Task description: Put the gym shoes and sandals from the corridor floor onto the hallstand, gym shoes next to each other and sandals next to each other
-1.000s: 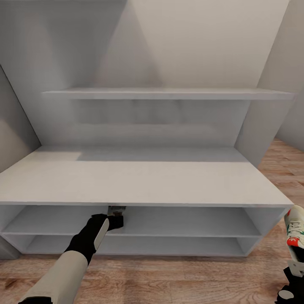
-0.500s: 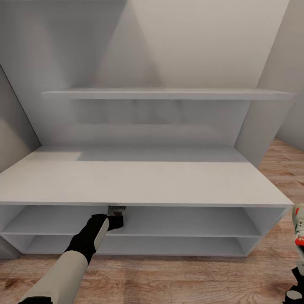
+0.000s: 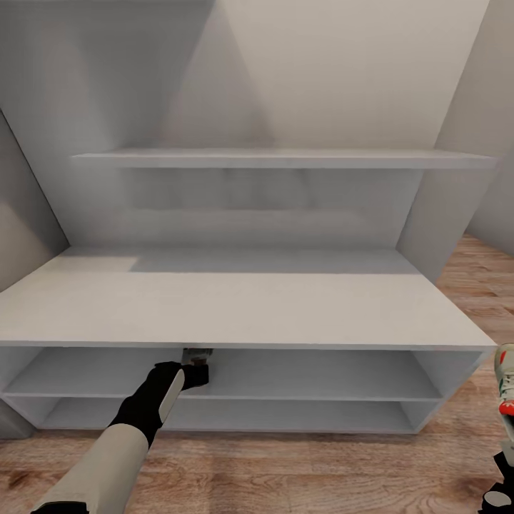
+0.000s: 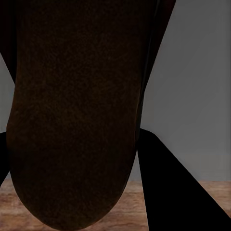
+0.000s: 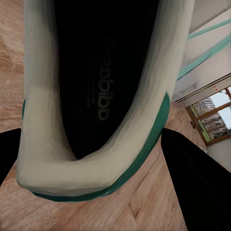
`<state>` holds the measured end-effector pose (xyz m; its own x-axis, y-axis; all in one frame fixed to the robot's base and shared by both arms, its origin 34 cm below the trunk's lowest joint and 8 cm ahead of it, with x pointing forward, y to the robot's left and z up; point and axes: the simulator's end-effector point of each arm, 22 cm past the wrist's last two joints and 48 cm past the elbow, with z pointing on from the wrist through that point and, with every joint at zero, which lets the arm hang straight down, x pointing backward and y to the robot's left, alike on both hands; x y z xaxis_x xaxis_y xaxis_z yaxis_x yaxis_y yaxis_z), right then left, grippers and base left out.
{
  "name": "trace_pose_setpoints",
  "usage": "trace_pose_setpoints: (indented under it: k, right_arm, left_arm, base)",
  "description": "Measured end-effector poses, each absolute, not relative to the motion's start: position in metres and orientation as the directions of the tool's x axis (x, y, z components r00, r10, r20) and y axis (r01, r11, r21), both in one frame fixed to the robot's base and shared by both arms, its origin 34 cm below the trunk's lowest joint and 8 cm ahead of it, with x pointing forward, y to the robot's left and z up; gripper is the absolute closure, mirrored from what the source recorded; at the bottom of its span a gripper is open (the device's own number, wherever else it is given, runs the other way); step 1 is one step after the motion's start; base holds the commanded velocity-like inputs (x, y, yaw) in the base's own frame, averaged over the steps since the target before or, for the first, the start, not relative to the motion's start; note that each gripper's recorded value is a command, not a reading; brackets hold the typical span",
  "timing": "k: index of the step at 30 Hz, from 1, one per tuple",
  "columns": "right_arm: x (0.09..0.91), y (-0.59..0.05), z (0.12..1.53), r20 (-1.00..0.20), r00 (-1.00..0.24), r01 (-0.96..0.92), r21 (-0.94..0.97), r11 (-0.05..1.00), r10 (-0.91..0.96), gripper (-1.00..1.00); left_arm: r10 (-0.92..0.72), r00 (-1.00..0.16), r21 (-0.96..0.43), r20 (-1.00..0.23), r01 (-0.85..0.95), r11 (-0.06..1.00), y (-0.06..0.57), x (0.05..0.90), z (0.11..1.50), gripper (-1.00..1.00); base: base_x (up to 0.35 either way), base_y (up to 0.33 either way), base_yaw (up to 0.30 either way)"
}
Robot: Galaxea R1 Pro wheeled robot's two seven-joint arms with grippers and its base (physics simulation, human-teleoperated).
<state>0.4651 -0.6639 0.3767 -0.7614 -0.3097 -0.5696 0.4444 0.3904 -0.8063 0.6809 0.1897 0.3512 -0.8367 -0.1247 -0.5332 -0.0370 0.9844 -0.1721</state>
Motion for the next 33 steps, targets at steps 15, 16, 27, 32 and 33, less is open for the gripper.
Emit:
trace_pose_setpoints:
  k: [15, 16, 27, 32, 33]
  right_arm:
    - [0.4652, -0.6637, 0.3766, -0.570, -0.761, 0.444, -0.806, 0.391, -0.310, 1.00]
    - [0.4652, -0.6637, 0.3766, -0.570, -0.761, 0.444, -0.806, 0.391, -0.310, 1.00]
    - [0.4655, -0.6630, 0.3762, -0.569, -0.761, 0.443, -0.806, 0.392, -0.311, 1.00]
    - [0.4657, -0.6627, 0.3761, -0.568, -0.761, 0.442, -0.807, 0.392, -0.312, 1.00]
    - [0.4658, -0.6626, 0.3761, -0.569, -0.761, 0.442, -0.807, 0.392, -0.312, 1.00]
  left_arm:
    - [-0.125, -0.837, -0.172, -0.533, -0.037, 0.984, 0.1897, 0.6807, 0.3509, 1.00]
    - [-0.125, -0.837, -0.172, -0.532, -0.037, 0.984, 0.1896, 0.6806, 0.3508, 1.00]
    - [-0.125, -0.838, -0.172, -0.532, -0.037, 0.984, 0.1896, 0.6804, 0.3506, 1.00]
    - [-0.124, -0.838, -0.172, -0.532, -0.037, 0.984, 0.1897, 0.6804, 0.3506, 1.00]
    - [-0.124, -0.838, -0.172, -0.532, -0.037, 0.984, 0.1897, 0.6804, 0.3506, 1.00]
  base:
    - [0.000, 0.000, 0.000]
    - [0.000, 0.000, 0.000]
    - [0.000, 0.000, 0.000]
    - [0.000, 0.000, 0.000]
    - [0.000, 0.000, 0.000]
